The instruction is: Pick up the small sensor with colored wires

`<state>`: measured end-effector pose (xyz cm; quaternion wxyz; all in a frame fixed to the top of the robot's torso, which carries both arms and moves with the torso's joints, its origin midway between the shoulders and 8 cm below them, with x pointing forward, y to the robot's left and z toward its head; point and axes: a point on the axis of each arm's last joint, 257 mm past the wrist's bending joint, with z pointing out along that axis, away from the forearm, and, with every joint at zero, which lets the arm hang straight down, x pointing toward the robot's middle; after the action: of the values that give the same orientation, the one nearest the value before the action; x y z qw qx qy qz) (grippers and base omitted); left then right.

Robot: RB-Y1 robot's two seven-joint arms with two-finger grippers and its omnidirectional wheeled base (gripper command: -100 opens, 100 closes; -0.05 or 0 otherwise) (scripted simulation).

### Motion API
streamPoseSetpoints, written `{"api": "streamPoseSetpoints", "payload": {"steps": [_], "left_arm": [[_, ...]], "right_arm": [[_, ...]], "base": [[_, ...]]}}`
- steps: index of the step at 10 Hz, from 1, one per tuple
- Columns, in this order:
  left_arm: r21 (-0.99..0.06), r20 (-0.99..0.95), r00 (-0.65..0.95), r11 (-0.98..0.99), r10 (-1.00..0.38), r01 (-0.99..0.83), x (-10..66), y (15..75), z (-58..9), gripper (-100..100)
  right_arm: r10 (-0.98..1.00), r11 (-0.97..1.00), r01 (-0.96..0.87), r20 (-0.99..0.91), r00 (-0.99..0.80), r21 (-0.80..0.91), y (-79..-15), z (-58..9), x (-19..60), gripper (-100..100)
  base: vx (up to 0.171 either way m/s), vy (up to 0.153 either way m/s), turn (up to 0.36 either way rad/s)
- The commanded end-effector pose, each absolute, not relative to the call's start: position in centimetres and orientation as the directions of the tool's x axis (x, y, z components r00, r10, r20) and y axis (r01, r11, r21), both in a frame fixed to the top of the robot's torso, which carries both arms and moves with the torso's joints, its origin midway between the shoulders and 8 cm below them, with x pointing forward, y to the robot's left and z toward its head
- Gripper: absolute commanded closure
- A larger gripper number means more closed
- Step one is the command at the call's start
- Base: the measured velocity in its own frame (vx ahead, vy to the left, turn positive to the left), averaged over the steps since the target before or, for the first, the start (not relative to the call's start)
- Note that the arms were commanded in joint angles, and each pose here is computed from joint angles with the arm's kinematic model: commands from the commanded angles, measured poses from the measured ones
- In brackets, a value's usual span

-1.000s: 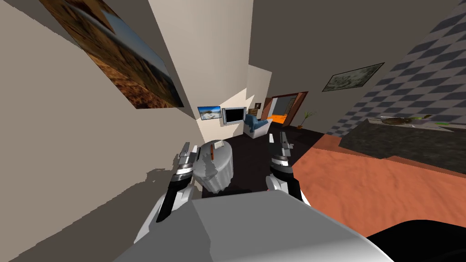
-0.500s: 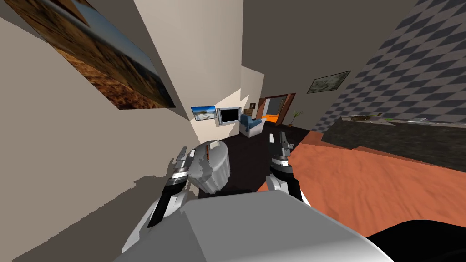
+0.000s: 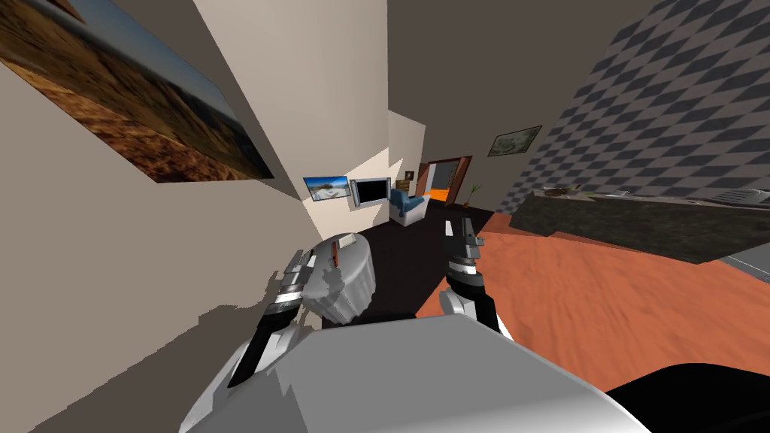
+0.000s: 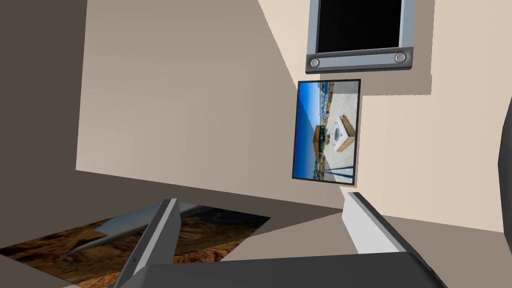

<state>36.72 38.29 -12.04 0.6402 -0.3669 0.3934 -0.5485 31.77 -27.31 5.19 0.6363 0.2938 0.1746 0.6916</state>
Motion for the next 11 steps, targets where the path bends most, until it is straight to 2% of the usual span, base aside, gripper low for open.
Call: {"api": "streamPoseSetpoints", "payload": {"steps": [1, 11], "left_arm": [[-0.922, -0.091, 0.099, 0.121, -0.991, 0.367, 36.2, 40.4, -13.9, -100], [-0.978, -0.087, 0.157, 0.114, -0.984, 0.175, 33.4, 47.2, -22.0, -100]], "right_arm": [[0.983, -0.129, -0.778, 0.184, -0.018, 0.615, -27.3, 5.2, 31.8, 0], [0.983, -0.129, -0.777, 0.184, -0.018, 0.615, -27.3, 5.2, 31.8, 0]], "base": [[-0.050, -0.071, -0.245], [-0.007, -0.032, -0.132]]}}
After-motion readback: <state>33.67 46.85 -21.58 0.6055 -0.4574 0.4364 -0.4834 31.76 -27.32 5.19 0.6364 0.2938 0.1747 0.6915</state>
